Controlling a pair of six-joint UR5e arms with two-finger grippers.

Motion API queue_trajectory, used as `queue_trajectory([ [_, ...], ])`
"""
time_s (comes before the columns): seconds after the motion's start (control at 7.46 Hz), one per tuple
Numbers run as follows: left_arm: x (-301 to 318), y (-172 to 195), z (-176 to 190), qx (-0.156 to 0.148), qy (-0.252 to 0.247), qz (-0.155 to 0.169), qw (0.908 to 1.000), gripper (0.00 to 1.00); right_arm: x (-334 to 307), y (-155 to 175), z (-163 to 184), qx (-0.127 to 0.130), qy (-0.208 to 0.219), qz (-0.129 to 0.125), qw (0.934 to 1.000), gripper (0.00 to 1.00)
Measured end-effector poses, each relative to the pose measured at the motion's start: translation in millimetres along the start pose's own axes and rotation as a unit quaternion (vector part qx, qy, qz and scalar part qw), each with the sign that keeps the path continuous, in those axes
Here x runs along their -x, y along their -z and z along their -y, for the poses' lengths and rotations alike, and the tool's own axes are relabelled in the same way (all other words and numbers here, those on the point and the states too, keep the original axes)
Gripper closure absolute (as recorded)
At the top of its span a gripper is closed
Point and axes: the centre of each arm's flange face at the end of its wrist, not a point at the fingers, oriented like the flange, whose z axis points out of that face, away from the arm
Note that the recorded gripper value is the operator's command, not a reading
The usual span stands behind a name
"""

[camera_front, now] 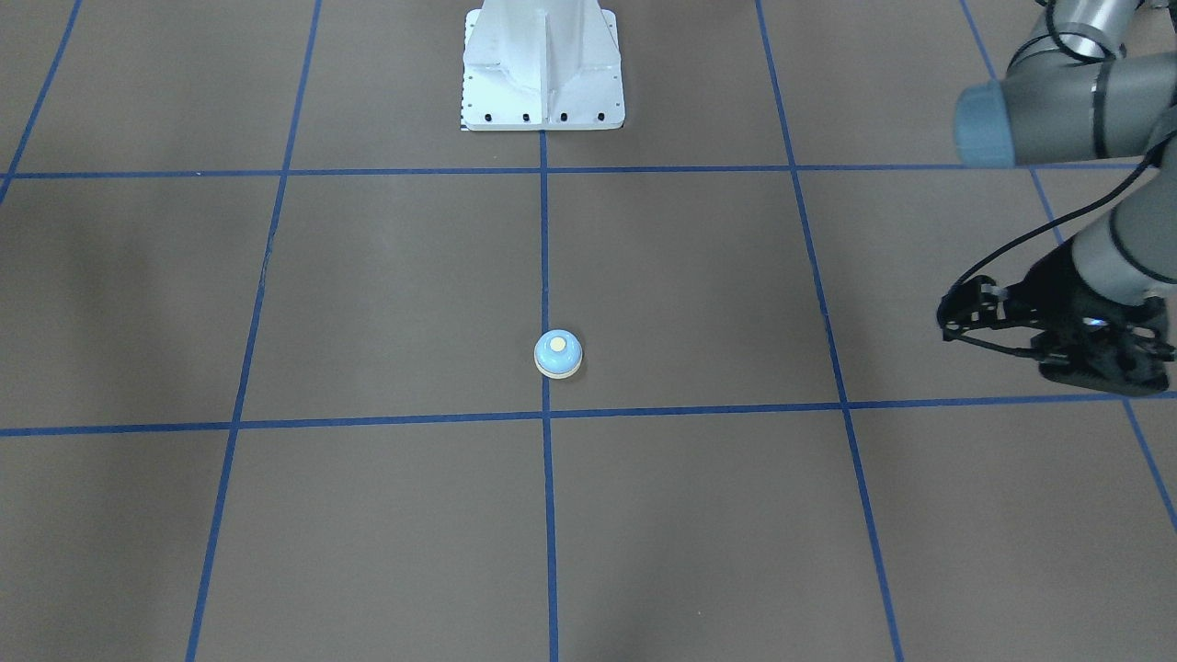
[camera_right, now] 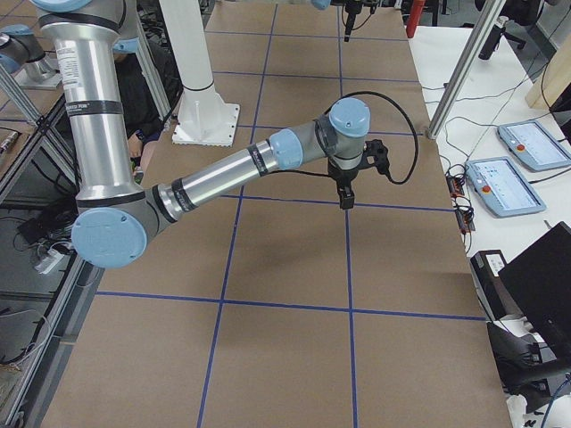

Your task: Place and press bell with both arms

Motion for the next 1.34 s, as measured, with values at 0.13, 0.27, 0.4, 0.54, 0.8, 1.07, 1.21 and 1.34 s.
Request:
queue_trajectory([
  [0.13,57,14,-22,-0.003,-0.027,0.010,0.9996,0.00,57,-25,18,0.009,-0.007,-0.007,0.9999,0.00],
  [0.27,103,25,-44,-0.006,-0.046,0.017,0.9988,0.00,127,-58,29,0.014,-0.017,-0.020,0.9996,0.00],
  [0.4,139,31,-64,-0.008,-0.049,0.021,0.9985,0.00,195,-88,32,0.015,-0.029,-0.029,0.9991,0.00],
  [0.54,173,32,-92,-0.008,-0.037,0.023,0.9990,0.00,250,-107,34,0.014,-0.041,-0.027,0.9987,0.00],
  [0.8,225,14,-165,-0.018,-0.014,0.026,0.9994,0.00,326,-126,53,0.015,-0.062,-0.019,0.9978,0.00],
  [1.07,267,-2,-237,-0.033,0.018,0.027,0.9989,0.00,374,-148,79,0.011,-0.072,-0.035,0.9967,0.00],
  [1.21,280,-4,-263,-0.039,0.037,0.027,0.9982,0.00,396,-163,81,0.010,-0.077,-0.045,0.9960,0.04],
  [1.34,285,-5,-279,-0.043,0.050,0.027,0.9975,0.00,426,-181,81,0.008,-0.084,-0.056,0.9949,0.21],
])
